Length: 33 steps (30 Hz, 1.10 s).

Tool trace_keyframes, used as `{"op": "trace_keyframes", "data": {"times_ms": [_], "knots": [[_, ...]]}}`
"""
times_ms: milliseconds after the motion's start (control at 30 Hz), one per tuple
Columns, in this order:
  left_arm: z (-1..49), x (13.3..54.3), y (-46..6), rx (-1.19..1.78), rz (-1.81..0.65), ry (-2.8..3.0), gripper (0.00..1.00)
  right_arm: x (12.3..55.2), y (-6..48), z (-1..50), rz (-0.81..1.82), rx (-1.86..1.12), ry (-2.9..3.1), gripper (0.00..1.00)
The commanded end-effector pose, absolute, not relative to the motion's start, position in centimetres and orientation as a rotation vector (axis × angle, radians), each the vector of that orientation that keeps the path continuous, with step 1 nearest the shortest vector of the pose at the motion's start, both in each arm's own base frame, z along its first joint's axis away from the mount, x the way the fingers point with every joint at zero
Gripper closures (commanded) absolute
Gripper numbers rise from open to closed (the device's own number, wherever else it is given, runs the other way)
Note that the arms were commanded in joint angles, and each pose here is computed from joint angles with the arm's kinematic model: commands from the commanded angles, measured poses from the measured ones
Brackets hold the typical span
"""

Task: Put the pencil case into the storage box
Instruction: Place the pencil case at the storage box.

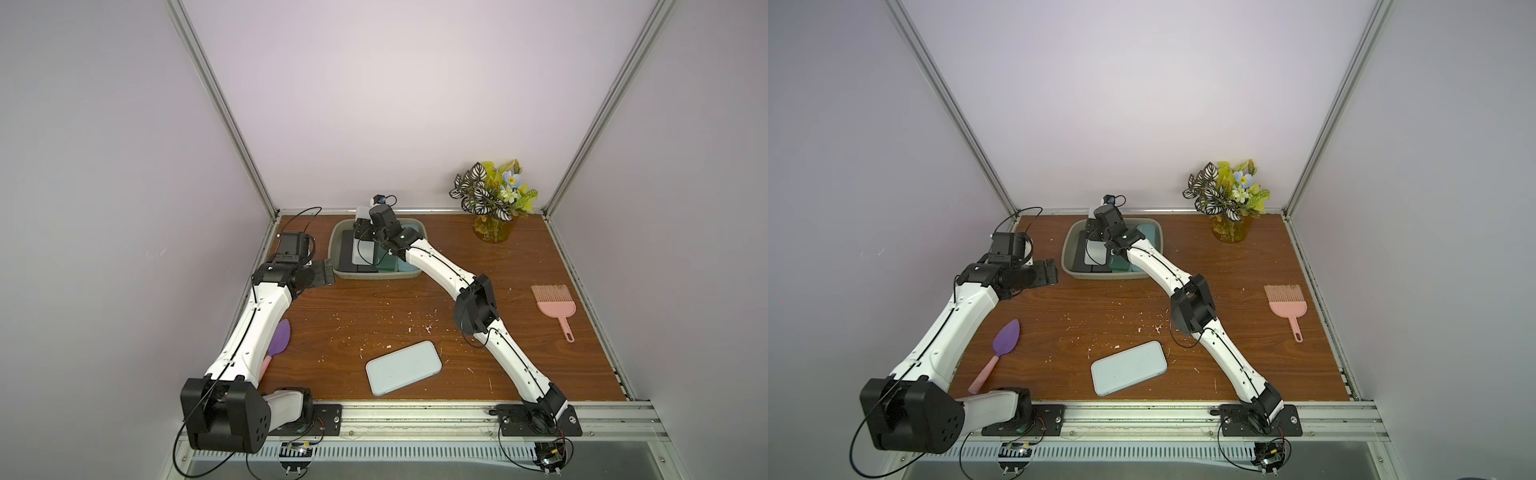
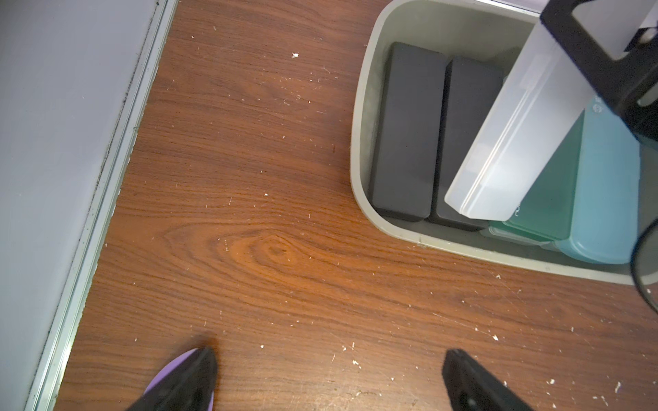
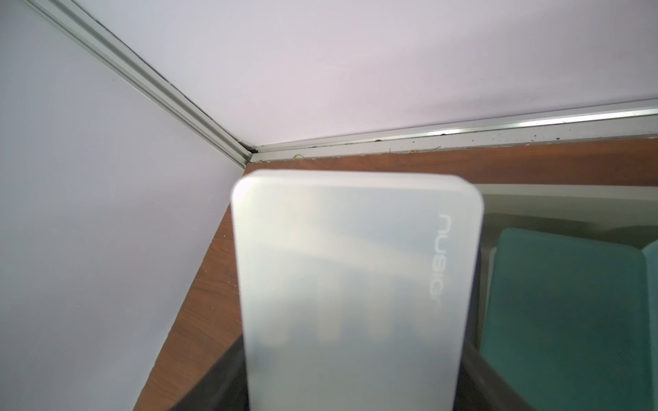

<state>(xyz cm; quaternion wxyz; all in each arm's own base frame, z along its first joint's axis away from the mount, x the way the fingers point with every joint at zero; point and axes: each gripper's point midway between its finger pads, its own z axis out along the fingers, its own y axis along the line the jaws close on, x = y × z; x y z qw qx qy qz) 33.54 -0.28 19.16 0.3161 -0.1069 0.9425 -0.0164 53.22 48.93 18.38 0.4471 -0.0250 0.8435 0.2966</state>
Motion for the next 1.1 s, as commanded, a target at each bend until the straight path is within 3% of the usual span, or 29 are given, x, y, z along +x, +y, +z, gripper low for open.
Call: {"op": "trace_keyframes", "data": {"times_ms": [0,567,867,1067], "knots": [[18.9,33.1,0.1,-0.283,-0.037,2.49,0.0,54.0,49.7,22.4,0.838,-0.013,1.961,0.46],[17.6,33.1,0.0,-0.284,-0.043,2.529,0.0,53.8,45.3,13.2,0.541,0.052,2.236,0.44],[17.5,33.0,-0.1,-0.285,-0.047,2.531,0.0,51.3,42.6,9.6,0.378,-0.021,2.425,0.43],[17.6,33.1,-0.1,-0.284,-0.051,2.528,0.0,49.8,43.1,8.8,0.371,-0.081,2.475,0.35]]}}
